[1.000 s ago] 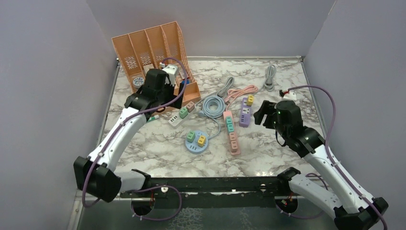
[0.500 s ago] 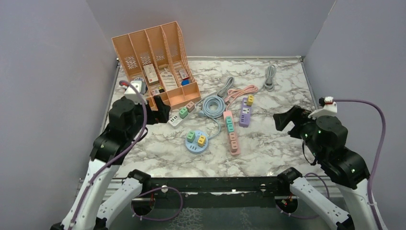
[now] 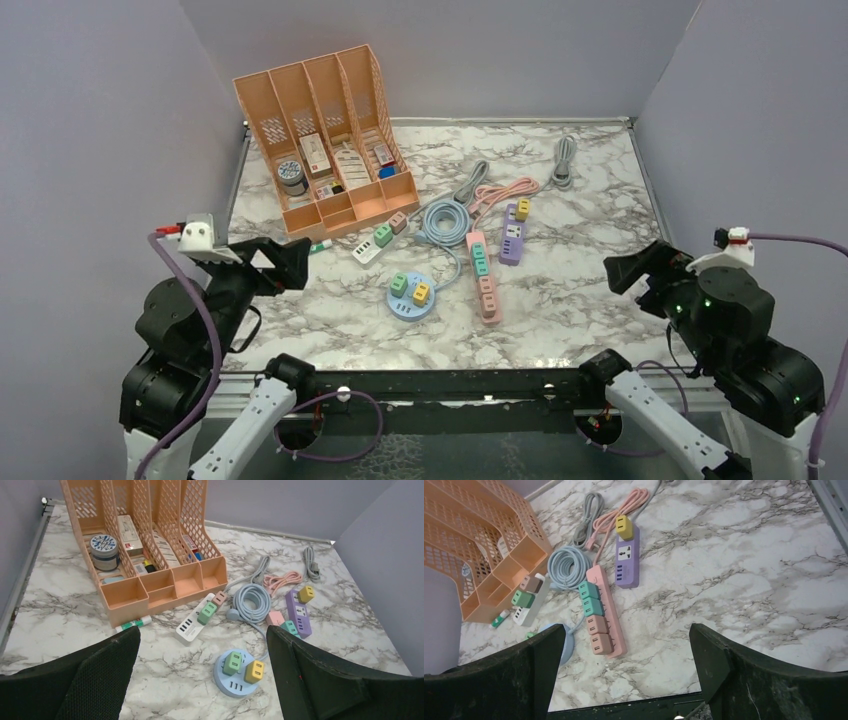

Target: Insert the plug

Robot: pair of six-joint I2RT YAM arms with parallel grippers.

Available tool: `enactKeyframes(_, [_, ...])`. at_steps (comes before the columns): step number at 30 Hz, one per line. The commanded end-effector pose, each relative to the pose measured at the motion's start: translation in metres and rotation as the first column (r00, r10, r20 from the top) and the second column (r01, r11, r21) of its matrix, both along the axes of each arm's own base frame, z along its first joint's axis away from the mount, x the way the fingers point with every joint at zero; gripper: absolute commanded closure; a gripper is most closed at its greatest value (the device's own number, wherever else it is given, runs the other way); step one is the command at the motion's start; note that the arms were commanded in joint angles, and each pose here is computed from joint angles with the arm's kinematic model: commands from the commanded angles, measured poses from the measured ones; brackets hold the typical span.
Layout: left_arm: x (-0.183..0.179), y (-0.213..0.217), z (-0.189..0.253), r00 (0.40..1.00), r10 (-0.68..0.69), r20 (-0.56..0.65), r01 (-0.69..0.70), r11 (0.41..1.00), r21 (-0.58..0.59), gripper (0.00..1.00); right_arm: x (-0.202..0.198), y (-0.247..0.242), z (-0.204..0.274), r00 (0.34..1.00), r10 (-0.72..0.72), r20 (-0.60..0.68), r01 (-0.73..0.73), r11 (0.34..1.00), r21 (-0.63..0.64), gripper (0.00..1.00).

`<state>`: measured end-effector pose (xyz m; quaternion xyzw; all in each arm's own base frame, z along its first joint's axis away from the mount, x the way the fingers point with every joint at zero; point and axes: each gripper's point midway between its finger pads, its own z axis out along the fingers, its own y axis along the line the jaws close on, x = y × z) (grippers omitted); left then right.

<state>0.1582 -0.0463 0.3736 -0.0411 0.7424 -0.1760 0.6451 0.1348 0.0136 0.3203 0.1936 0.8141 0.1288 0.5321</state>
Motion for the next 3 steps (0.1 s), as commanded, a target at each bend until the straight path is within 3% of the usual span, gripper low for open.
enactKeyframes(1, [-0.0141,0.012,-0.0056,0.999,0.024,-0.033,-0.022,0.999,0.049,0.01,-0.0133,-0.0167,0.0036,0.999,-0.04,0.006,0.04,0.999,-0.032,0.04])
enactKeyframes(3, [-0.0174,0.0127,-0.004,0.999,0.019,-0.037,-0.017,0.998,0.054,0.01,-0.0151,-0.0178,0.006,0.999,-0.036,0.011,0.037,0.999,-0.035,0.01])
